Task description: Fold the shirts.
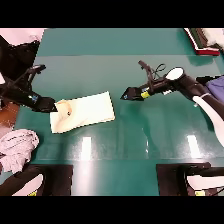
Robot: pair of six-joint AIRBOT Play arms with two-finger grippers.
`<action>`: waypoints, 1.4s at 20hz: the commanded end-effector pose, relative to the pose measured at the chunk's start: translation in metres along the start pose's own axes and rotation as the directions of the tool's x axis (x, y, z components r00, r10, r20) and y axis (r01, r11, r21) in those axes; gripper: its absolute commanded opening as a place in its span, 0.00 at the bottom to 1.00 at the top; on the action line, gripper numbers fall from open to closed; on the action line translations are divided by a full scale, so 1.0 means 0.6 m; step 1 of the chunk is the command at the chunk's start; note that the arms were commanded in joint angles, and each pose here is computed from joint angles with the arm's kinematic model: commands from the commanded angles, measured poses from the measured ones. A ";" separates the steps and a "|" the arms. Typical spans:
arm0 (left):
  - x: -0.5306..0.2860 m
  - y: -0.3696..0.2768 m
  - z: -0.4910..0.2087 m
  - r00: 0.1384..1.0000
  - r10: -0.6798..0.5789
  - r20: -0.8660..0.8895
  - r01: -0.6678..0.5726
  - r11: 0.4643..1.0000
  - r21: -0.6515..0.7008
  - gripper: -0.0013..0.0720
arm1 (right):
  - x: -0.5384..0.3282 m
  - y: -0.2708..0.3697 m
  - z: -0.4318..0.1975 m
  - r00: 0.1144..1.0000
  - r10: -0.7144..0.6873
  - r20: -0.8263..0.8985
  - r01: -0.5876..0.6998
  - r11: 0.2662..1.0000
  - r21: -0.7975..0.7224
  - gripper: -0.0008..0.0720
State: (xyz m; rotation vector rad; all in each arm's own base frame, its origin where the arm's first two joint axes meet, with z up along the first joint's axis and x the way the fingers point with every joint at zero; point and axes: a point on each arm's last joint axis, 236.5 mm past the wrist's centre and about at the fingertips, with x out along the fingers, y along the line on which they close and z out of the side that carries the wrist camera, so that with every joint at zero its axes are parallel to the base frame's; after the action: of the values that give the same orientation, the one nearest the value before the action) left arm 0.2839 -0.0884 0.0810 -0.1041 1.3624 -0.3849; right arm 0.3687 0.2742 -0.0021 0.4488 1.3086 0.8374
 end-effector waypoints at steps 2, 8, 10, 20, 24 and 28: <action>-0.025 -0.024 0.016 0.998 -0.038 0.058 0.037 0.999 0.015 0.33 | 0.062 -0.024 -0.010 0.993 0.091 -0.077 -0.081 0.988 0.128 0.97; -0.027 -0.024 0.033 0.994 -0.037 0.101 0.035 0.999 0.015 0.33 | 0.141 -0.002 -0.002 0.980 0.123 -0.158 -0.107 0.989 0.106 0.96; -0.027 -0.023 0.033 0.994 -0.036 0.102 0.035 0.999 0.015 0.33 | 0.170 0.011 -0.015 0.973 0.128 -0.192 -0.112 0.989 0.093 0.96; -0.027 -0.023 0.034 0.994 -0.036 0.103 0.035 0.999 0.015 0.33 | 0.268 0.093 -0.018 0.970 0.213 -0.120 -0.203 0.975 0.094 0.23; -0.027 -0.023 0.040 0.992 -0.035 0.117 0.034 0.999 0.015 0.33 | 0.224 0.109 0.014 0.975 0.210 -0.070 -0.209 0.978 0.019 0.05; -0.030 -0.032 0.060 0.984 -0.059 0.170 0.057 0.998 0.014 0.33 | 0.065 0.090 0.098 0.992 0.098 0.085 -0.091 0.992 -0.086 0.04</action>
State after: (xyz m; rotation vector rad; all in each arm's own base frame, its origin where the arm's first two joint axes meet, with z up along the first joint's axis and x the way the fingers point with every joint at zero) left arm 0.3045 -0.1008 0.1064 -0.1445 1.2295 -0.4121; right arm 0.3848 0.3906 -0.0132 0.5420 1.2723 1.0016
